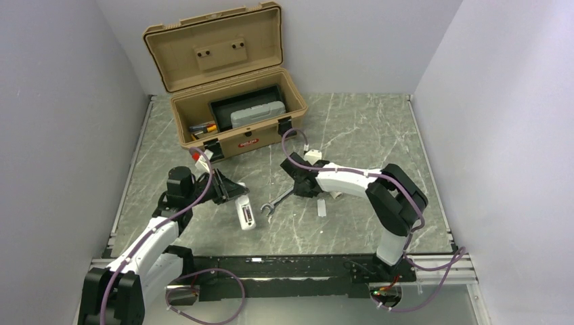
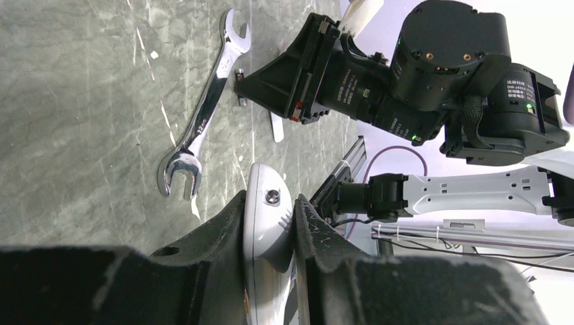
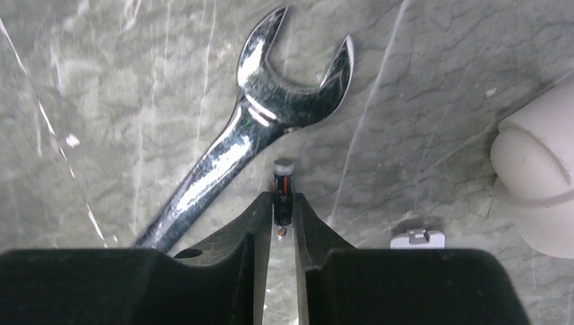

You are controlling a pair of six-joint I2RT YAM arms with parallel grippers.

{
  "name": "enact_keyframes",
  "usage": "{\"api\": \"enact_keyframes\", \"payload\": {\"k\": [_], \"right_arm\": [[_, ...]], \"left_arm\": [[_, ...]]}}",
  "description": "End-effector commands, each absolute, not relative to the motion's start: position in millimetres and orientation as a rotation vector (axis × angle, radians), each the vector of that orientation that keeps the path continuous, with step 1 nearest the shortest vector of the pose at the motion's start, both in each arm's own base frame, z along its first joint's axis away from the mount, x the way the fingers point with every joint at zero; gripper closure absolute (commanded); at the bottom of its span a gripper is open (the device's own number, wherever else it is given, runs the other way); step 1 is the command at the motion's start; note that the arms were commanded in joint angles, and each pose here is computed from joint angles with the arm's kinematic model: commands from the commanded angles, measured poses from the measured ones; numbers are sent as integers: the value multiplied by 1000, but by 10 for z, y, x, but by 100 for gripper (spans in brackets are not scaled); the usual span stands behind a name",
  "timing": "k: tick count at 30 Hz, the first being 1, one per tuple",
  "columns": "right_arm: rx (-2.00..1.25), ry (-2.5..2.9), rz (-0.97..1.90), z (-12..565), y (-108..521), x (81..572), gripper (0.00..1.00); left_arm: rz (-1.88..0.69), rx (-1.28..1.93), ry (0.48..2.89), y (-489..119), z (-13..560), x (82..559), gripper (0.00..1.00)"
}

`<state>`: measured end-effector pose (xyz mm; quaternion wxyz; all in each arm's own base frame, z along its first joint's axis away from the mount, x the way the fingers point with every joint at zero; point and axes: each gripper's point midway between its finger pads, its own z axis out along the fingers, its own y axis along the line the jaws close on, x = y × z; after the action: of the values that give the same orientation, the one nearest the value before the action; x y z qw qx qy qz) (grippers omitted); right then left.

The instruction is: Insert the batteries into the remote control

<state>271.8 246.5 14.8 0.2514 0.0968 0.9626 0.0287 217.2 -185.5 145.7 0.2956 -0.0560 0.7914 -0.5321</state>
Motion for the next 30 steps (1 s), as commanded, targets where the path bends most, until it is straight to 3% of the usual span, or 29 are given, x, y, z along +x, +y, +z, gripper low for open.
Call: {"api": "enact_keyframes", "payload": {"k": [1,8,13,30], "right_arm": [[76,2687,69,118,2443,2473,78],[18,2720,55,60,2403,2357,71],[12,2724,22,-6,2374,2359,78],[71,2697,-133,-134,2280,2497,72]], "left_arm": [[-1432,-90,2058,-1872,1569,2177,100],[-1433,-95,2057,-1873,1579,2191,100],[-1434,-97,2060,-1874,1574,2192,100],[-1432,-94,2059,-1875,1597,2205,100]]}}
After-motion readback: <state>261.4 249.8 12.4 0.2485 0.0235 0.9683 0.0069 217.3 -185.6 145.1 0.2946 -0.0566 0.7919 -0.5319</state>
